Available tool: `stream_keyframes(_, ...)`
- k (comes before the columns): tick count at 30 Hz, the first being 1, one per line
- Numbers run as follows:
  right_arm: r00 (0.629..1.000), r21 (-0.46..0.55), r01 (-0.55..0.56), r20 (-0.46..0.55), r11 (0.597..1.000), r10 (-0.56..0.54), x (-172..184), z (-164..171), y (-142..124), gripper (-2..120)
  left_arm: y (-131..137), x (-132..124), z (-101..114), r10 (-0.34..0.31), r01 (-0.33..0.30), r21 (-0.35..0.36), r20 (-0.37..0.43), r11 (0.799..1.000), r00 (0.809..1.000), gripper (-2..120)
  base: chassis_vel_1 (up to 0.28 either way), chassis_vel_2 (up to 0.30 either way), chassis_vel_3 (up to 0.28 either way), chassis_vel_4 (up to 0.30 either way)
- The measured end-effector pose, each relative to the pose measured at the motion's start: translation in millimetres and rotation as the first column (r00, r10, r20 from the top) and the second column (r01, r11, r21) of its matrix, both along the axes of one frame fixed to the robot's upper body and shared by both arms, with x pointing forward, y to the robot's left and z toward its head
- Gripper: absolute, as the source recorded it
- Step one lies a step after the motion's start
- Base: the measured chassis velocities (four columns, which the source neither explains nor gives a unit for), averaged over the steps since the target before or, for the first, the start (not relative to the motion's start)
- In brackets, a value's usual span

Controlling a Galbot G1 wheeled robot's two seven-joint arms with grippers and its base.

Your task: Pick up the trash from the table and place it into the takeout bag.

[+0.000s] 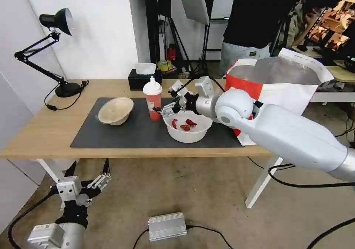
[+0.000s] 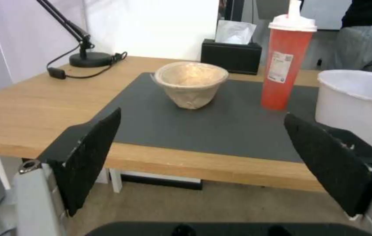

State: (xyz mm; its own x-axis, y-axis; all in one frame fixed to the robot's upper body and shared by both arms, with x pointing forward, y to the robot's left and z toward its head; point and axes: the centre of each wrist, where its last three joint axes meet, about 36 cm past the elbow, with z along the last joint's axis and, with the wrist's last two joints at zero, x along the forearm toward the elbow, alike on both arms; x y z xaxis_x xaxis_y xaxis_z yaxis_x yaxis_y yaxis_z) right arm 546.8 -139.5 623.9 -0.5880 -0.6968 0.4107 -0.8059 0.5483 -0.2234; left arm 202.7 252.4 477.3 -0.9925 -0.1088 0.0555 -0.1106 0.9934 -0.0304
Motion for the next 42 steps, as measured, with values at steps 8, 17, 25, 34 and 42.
stream_keyframes(8,0.999,-0.065,0.024,-0.025,0.998,-0.026,-3.5,-0.5,-10.4,100,0.5,0.6,-1.8,0.001,-0.001,0.001,-0.003,1.0,1.0,100,0.0,0.0,0.0,0.0)
stream_keyframes(17,0.998,-0.104,0.024,-0.052,0.994,-0.03,-7.3,-9.3,-14.5,100,-1.3,0.6,-4.0,0.006,-0.006,-0.008,-0.007,1.0,1.0,100,0.0,0.0,0.0,0.0)
stream_keyframes(25,0.995,-0.128,0.034,-0.092,0.991,-0.046,-2.3,-13.8,-20.1,100,-2.1,0.8,-5.9,0.003,-0.003,-0.013,-0.018,1.0,1.0,100,0.0,0.0,0.0,0.0)
stream_keyframes(34,0.991,-0.14,0.035,-0.126,0.99,-0.052,-1.3,-9.1,-20.9,100,-4.1,2.3,-9.0,0.002,-0.003,-0.017,-0.022,1.0,1.0,100,0.0,0.0,0.0,0.0)
stream_keyframes(42,0.988,-0.159,0.012,-0.15,0.987,-0.036,-2.5,-19.1,-9.3,100,-5.3,3.1,-11.0,0.006,-0.007,-0.024,-0.025,1.0,1.0,100,0.0,0.0,0.0,0.0)
